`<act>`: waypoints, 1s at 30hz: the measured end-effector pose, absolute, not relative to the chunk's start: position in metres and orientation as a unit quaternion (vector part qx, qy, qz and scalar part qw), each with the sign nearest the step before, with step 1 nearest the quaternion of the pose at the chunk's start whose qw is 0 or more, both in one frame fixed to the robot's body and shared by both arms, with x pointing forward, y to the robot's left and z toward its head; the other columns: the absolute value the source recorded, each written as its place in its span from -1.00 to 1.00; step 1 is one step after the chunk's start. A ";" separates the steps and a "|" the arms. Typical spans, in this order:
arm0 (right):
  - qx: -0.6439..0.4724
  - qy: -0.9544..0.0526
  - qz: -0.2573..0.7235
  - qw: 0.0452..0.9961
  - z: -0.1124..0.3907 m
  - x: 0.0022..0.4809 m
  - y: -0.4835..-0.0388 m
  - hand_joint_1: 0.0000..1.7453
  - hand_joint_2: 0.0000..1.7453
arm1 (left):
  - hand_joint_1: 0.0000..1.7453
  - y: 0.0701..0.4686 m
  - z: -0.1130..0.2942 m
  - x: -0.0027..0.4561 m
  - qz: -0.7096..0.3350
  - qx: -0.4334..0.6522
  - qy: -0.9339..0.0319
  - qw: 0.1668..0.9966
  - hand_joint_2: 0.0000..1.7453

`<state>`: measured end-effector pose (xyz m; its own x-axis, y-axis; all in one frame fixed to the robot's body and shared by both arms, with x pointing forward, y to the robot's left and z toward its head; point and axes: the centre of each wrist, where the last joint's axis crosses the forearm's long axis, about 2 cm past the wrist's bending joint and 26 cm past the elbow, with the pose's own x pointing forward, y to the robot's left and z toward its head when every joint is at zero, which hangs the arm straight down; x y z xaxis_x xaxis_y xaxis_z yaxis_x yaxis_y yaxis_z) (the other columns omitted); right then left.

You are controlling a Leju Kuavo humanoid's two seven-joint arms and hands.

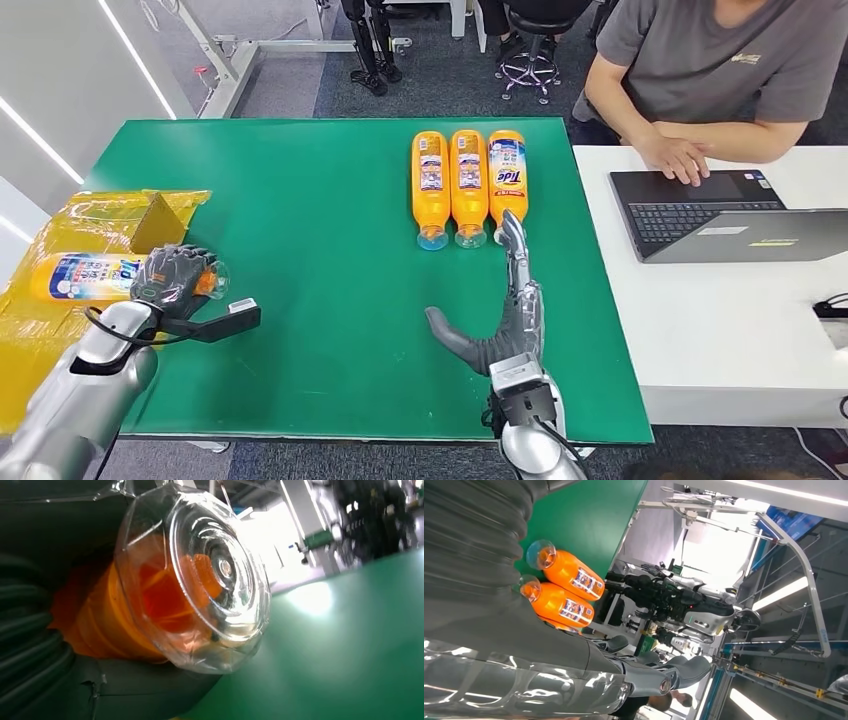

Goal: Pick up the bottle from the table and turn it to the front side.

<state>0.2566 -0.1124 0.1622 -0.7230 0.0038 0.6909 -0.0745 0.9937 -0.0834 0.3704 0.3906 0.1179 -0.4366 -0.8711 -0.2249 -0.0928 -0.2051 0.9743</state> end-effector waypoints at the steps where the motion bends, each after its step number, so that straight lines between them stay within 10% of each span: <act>1: 0.019 -0.927 0.051 0.371 0.162 0.256 -0.112 -1.00 1.00 | 1.00 0.394 0.115 0.372 -0.648 0.432 -0.544 0.313 1.00; 22: 0.026 -0.929 0.041 0.367 0.166 0.253 -0.113 -1.00 1.00 | 1.00 0.416 0.083 0.366 -0.676 0.403 -0.473 0.396 1.00; 23: 0.026 -0.929 0.041 0.367 0.166 0.253 -0.113 -1.00 1.00 | 0.88 0.415 0.083 0.367 -0.676 0.402 -0.473 0.396 1.00; 27: 0.027 -0.928 0.042 0.369 0.166 0.253 -0.113 -1.00 1.00 | -1.00 0.412 0.084 0.369 -0.678 0.403 -0.472 0.395 1.00; 30: 0.029 -0.928 0.043 0.369 0.166 0.253 -0.113 -1.00 1.00 | -1.00 0.410 0.085 0.371 -0.677 0.406 -0.475 0.389 1.00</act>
